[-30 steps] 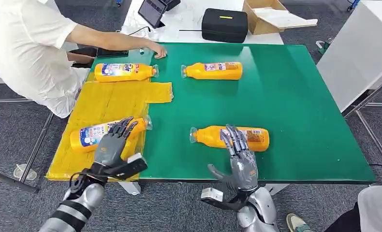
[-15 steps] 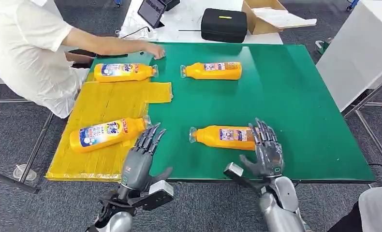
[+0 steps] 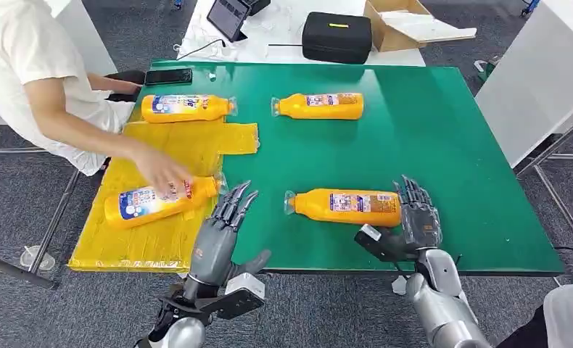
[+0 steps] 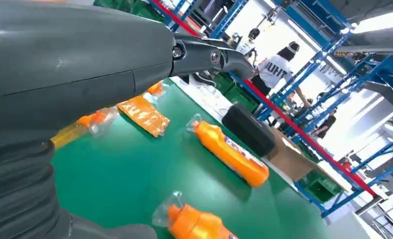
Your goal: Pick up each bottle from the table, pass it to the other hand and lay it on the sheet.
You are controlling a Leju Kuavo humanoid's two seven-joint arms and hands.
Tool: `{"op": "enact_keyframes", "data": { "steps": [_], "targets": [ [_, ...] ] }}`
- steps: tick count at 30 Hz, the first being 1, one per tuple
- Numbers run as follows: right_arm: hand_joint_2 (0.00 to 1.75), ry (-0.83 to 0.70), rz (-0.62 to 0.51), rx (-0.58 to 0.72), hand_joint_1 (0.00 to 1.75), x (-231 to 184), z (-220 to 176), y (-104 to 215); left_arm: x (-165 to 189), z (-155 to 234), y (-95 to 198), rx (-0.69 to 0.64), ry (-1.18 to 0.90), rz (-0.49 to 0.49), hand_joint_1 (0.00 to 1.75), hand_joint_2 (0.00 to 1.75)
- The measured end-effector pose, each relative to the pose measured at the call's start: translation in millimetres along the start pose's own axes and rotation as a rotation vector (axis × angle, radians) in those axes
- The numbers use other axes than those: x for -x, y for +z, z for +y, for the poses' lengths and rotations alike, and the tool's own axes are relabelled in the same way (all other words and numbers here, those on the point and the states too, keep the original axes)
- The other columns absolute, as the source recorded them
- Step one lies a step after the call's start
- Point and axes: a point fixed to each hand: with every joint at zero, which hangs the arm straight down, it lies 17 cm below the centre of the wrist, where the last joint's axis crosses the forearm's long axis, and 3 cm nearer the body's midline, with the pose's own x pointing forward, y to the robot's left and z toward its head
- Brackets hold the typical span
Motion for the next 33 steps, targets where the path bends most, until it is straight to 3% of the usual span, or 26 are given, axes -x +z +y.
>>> {"op": "enact_keyframes", "data": {
  "steps": [15,29,30,31,33],
  "targets": [
    [1.75,0.033,-0.056,-0.152,0.00,-33.0,21.7,-40.5,-17.2,3.1,-25.9,-0.004,0.055,-0.064,0.00,1.75],
    [1.75,0.007,-0.083,-0.225,0.00,-52.2,35.9,-43.4,-21.5,6.5,-30.1,-0.037,0.088,-0.075,0.00,1.75],
    [1.75,-0.004,-0.083,-0.234,1.57,-55.5,38.3,-42.9,-22.7,8.0,-31.2,-0.048,0.092,-0.077,0.00,1.75],
    [1.75,-0.014,-0.081,-0.250,1.75,-57.3,41.6,-41.8,-24.1,9.1,-32.5,-0.057,0.096,-0.079,0.00,1.75],
    [1.75,-0.031,-0.076,-0.300,1.75,-59.6,51.0,-38.4,-25.2,9.5,-33.9,-0.066,0.103,-0.078,0.00,1.75]
  ]
}}
